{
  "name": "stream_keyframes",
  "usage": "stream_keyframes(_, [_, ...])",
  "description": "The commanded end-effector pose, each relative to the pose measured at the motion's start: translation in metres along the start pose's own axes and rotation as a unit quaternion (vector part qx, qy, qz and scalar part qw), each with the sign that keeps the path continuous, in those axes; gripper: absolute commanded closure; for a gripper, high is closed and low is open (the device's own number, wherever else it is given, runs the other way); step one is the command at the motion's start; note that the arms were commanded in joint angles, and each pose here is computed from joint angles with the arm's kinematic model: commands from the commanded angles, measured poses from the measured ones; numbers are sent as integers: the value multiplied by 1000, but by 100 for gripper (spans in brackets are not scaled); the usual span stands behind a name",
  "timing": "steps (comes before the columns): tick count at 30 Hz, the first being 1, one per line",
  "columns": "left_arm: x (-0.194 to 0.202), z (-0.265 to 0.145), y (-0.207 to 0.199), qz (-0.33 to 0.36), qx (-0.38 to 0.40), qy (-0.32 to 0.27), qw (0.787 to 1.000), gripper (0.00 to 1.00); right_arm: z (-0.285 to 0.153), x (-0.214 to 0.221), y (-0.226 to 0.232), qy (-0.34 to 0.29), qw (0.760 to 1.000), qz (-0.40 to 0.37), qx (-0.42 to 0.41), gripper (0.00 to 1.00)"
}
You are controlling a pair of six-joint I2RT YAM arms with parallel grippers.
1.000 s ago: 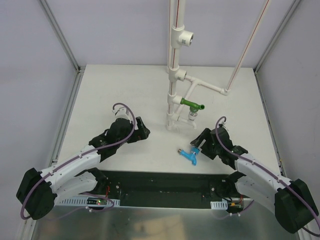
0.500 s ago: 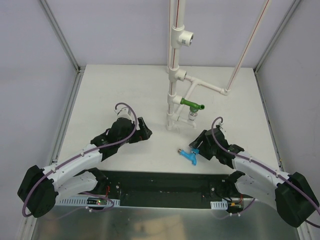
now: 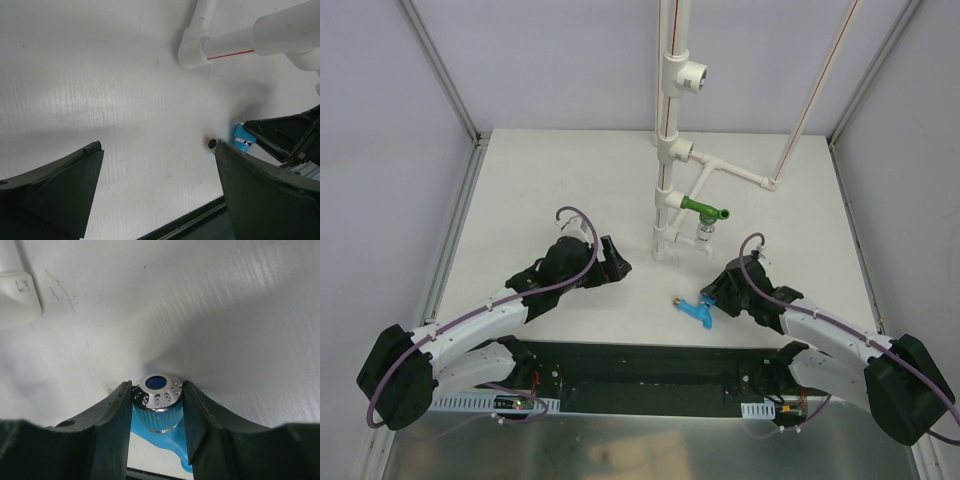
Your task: Install the water faucets
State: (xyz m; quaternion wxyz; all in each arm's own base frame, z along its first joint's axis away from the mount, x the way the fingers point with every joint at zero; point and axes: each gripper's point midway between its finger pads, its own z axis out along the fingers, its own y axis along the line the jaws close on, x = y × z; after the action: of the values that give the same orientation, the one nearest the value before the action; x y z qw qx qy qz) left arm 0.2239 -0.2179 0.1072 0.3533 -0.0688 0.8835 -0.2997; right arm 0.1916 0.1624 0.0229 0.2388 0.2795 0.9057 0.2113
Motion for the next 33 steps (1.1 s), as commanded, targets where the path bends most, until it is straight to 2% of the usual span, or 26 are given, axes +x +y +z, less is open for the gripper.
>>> stream_keyframes(1, [4, -2, -25, -31, 58, 6, 998, 1, 0, 12, -33, 11, 999, -6, 49, 90])
stream_keyframes(3, [8, -3, -35, -43, 80, 17, 996, 1, -4, 12, -26, 12, 1000, 5, 29, 100])
stream_keyframes(11, [17, -18, -85, -89, 169, 24, 981, 1, -41, 12, 22, 18, 992, 66, -103, 100])
stream_keyframes(15, [21, -22, -98, -86, 180, 23, 980, 6, -60, 7, 41, 17, 984, 94, -151, 100])
stream_keyframes(22, [43, -20, -132, -70, 211, 54, 973, 15, -70, 6, 57, 32, 979, 105, -172, 100])
stream_keyframes(33, [60, -6, -148, -52, 201, 55, 977, 25, -84, 12, 72, 62, 967, 121, -214, 100])
